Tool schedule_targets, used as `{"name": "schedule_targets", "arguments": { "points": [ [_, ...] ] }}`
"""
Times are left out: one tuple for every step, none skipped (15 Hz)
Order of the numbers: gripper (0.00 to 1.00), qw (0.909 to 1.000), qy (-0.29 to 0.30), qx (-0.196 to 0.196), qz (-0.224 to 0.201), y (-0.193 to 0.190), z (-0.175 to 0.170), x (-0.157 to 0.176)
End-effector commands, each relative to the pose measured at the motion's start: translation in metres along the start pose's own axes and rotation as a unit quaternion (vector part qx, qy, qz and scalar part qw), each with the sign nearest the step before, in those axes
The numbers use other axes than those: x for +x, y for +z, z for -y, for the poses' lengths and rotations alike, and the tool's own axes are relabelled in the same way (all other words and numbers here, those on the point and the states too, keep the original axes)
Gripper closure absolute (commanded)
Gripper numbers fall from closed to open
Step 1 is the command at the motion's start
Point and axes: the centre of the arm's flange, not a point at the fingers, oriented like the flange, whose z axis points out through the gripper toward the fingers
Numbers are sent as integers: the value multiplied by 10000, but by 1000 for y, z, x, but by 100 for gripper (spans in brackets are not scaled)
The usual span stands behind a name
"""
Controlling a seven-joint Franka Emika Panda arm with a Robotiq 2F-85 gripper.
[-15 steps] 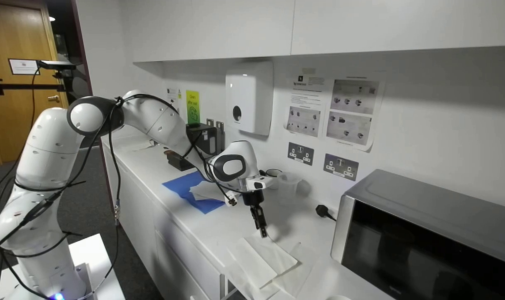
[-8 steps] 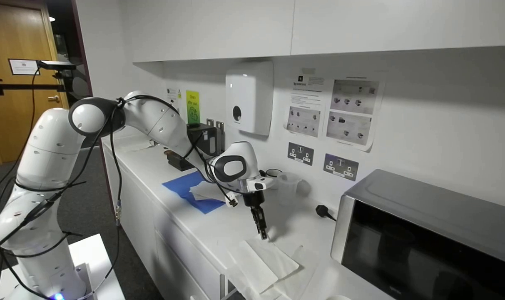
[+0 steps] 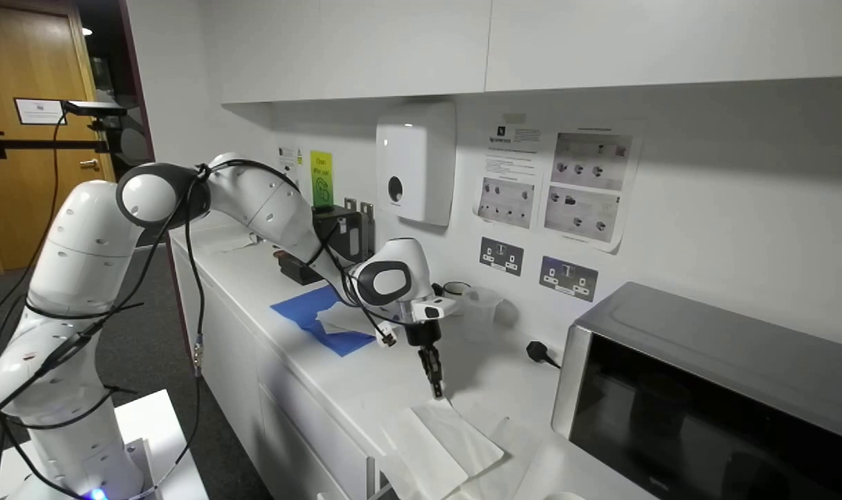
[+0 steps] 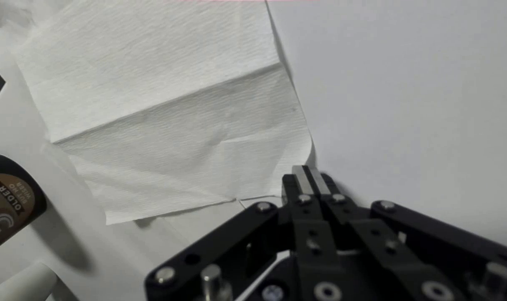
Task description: Unfold the blue placemat, place the white napkins on the mat then fold the mat in half
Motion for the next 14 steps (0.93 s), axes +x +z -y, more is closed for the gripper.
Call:
{"name": "schedule_targets", "arguments": {
  "points": [
    [100, 9998, 87, -91, -143, 2, -1, 6],
    [100, 9998, 86, -94, -140, 3, -1, 6],
    [100, 9998, 105, -92, -139, 2, -1, 6],
    [100, 9998, 124, -76, -143, 0, -2, 5],
    [100, 9997, 159, -37, -158, -6, -5, 2],
    [100, 9997, 194, -9, -175, -11, -7, -1],
    [100, 9995, 246, -8, -216, -16, -9, -3],
    [100, 9992, 299, 8, -256, -22, -12, -7],
    [100, 9989, 372, 23, -282, -28, -15, -8],
    [100, 9986, 445, 49, -295, -34, -17, -9],
    [100, 9983, 499, 56, -312, -41, -17, -10],
    [100, 9979, 548, 69, -342, -48, -16, -9],
    [100, 9975, 585, 89, -377, -55, -15, -9],
    [100, 9972, 607, 101, -428, -63, -11, -9]
  ]
}}
